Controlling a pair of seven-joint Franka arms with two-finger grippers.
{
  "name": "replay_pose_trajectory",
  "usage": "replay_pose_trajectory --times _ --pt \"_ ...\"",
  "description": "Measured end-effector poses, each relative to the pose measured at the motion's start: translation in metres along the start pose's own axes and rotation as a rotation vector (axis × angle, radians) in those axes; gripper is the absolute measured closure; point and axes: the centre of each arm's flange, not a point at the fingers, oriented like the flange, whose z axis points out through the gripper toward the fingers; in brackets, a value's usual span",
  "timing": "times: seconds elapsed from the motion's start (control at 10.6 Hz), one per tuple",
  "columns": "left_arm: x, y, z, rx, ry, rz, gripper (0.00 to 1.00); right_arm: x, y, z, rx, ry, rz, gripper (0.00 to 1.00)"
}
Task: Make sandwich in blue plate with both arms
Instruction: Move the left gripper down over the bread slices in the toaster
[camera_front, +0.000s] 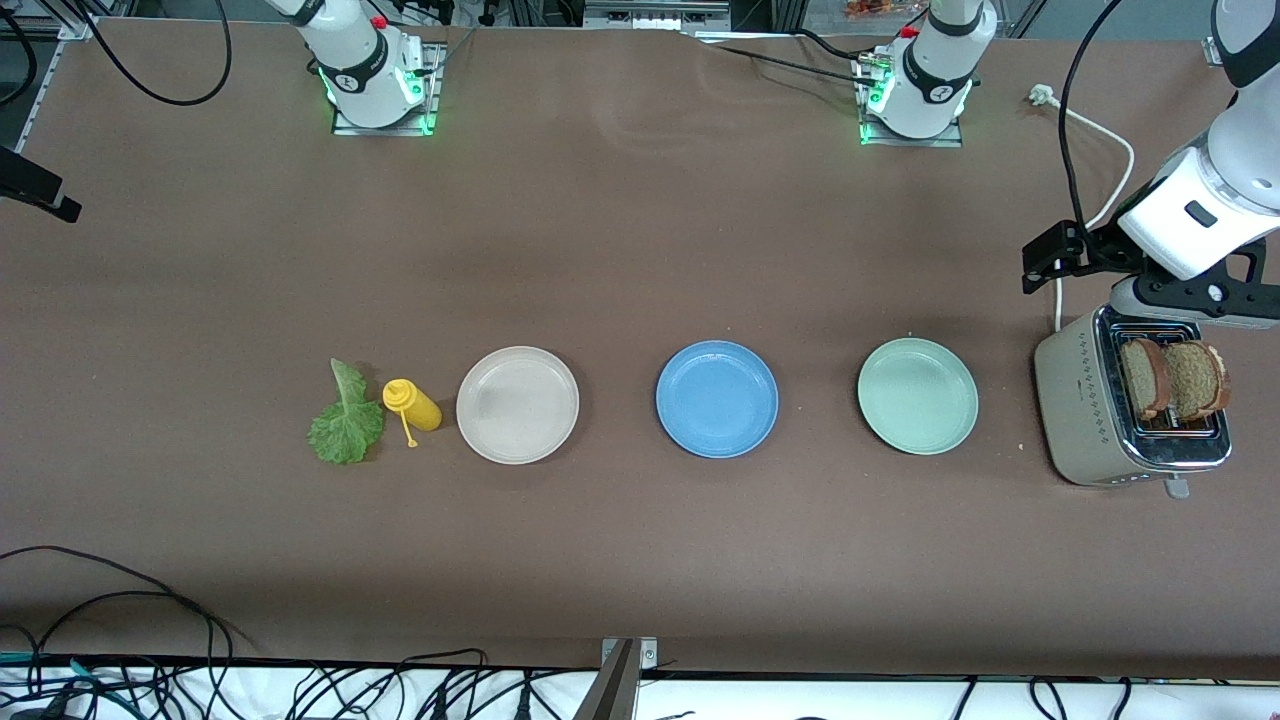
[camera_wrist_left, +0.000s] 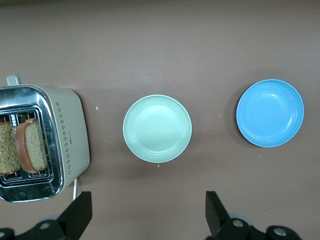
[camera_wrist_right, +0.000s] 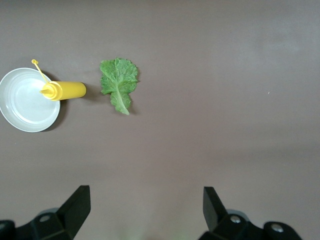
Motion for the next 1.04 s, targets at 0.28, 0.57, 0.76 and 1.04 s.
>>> replay_pose_trajectory --times 0.28,0.57,0.76,1.04 --pt "0.0 -0.001 0.0 0.0 0.0 -0.001 0.0 0.0 0.0 0.0 0.0 0.0 0.0 0.0" --pt "0.0 -0.001 0.0 0.0 0.0 -0.003 0.0 0.0 0.0 0.0 0.0 0.0 0.0 0.0" --pt "0.001 -0.021 0.002 0.0 -0.004 -0.035 0.0 0.0 -0.001 0.0 0.0 0.0 -0.001 0.0" --pt "0.005 -0.107 0.028 -0.012 -0.046 -0.171 0.0 0.0 -0.001 0.0 0.0 0.0 -0.002 0.0"
